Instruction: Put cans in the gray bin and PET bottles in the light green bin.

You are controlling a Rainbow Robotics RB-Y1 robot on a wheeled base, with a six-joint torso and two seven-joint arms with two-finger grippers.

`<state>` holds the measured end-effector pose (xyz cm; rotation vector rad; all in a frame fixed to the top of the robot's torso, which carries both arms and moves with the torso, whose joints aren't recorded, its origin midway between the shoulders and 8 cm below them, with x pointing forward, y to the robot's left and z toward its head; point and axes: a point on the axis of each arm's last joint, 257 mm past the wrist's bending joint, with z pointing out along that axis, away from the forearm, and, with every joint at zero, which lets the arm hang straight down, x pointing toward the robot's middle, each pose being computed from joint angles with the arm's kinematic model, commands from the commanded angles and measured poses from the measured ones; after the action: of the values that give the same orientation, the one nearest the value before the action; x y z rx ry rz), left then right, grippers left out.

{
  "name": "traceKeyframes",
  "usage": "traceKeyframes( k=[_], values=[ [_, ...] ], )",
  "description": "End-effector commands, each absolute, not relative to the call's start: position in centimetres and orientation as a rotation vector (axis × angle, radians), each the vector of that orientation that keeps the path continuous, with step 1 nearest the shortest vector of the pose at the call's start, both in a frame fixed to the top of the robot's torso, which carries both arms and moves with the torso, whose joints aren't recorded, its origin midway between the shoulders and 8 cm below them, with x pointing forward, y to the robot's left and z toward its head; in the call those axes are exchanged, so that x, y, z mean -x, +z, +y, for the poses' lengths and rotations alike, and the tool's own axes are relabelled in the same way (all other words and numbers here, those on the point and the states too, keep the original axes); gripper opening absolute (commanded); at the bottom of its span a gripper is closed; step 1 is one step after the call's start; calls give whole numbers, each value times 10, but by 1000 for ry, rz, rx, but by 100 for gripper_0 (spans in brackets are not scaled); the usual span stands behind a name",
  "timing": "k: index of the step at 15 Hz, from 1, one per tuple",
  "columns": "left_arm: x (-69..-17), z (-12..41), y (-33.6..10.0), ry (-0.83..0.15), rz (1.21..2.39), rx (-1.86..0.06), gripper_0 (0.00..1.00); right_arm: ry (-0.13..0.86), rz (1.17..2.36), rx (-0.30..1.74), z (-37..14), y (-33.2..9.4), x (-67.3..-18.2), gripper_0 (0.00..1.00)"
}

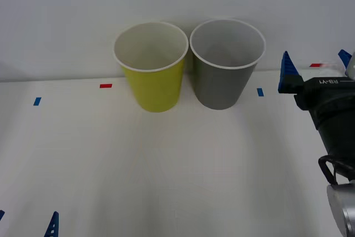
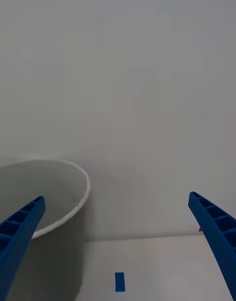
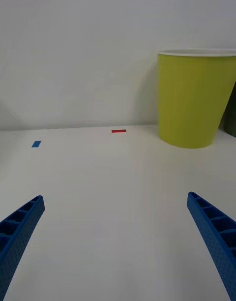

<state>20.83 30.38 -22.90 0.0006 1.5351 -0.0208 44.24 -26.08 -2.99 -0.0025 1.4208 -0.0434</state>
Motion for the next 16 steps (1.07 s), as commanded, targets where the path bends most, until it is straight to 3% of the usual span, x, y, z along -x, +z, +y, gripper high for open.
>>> traceKeyframes(
  k=[1, 6, 16],
  values=[
    [-208, 304, -229, -21, 1535, -1, 100, -45, 1422, 29, -271, -65, -439, 100],
    [-208, 304, -229, -21, 1535, -1, 100, -18, 1408, 0, -283, -112, -428, 100],
    [-208, 304, -229, -21, 1535, -1, 100, 2, 1398, 19, -286, -127, -397, 100]
  ],
)
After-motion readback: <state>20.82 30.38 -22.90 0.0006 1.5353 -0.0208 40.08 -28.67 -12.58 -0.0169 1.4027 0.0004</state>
